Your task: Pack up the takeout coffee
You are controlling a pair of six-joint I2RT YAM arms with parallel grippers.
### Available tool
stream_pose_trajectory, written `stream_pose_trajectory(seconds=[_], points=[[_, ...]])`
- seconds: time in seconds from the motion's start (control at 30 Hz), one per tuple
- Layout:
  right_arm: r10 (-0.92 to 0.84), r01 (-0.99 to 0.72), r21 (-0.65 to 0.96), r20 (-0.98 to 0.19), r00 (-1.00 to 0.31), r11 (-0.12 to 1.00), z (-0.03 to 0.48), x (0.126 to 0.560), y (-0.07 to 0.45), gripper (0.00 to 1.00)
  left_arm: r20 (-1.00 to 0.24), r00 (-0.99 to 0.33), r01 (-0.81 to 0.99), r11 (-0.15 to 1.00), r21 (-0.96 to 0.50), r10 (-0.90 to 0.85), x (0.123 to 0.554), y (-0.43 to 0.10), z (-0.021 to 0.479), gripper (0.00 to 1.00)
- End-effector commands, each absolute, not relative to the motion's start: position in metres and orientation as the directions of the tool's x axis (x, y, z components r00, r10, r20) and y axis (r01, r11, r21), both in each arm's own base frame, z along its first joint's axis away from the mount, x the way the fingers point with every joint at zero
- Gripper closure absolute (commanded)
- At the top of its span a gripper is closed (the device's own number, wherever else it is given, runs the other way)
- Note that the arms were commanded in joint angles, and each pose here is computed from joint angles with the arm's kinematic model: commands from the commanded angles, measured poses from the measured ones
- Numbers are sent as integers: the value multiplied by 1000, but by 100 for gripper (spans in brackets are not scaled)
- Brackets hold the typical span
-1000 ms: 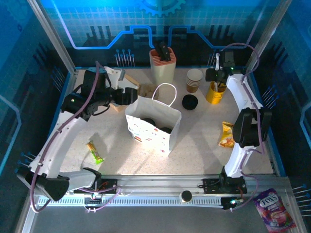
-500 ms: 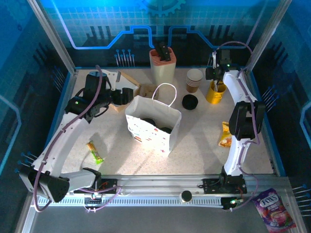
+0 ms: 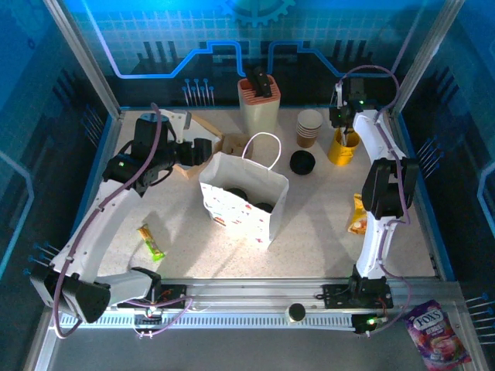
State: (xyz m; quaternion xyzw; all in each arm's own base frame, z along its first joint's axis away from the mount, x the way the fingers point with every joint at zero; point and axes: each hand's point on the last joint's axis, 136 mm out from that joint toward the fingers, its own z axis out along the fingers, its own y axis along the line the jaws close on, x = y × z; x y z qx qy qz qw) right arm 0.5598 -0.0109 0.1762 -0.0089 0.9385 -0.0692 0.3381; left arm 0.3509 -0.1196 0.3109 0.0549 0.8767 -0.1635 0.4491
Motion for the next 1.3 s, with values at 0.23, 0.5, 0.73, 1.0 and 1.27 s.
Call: stream_pose_trajectory(seconds=[0.23,0.5,0.73,1.0,1.27], points=[[-93,27,-171,-654,-751,985,203,558,-14,88,-804,-593,267,933,-239,-36,352,-120,307,21],[-114,22,-184,-696,-709,983,246,543,-12,94,-800,-598,280,927,-249,-34,351,-123,305,21],[-118,9,-175,-705,-699,985,255,536,-11,82,-798,-602,287,923,-256,-34,350,-124,305,21],[-111,-10,-154,-662,-741,988,226,555,-5,54,-792,-609,287,924,-253,-28,351,-124,301,21],[-102,-22,-134,-626,-773,991,199,574,-1,54,-787,-617,290,922,-256,-24,352,-126,298,21]])
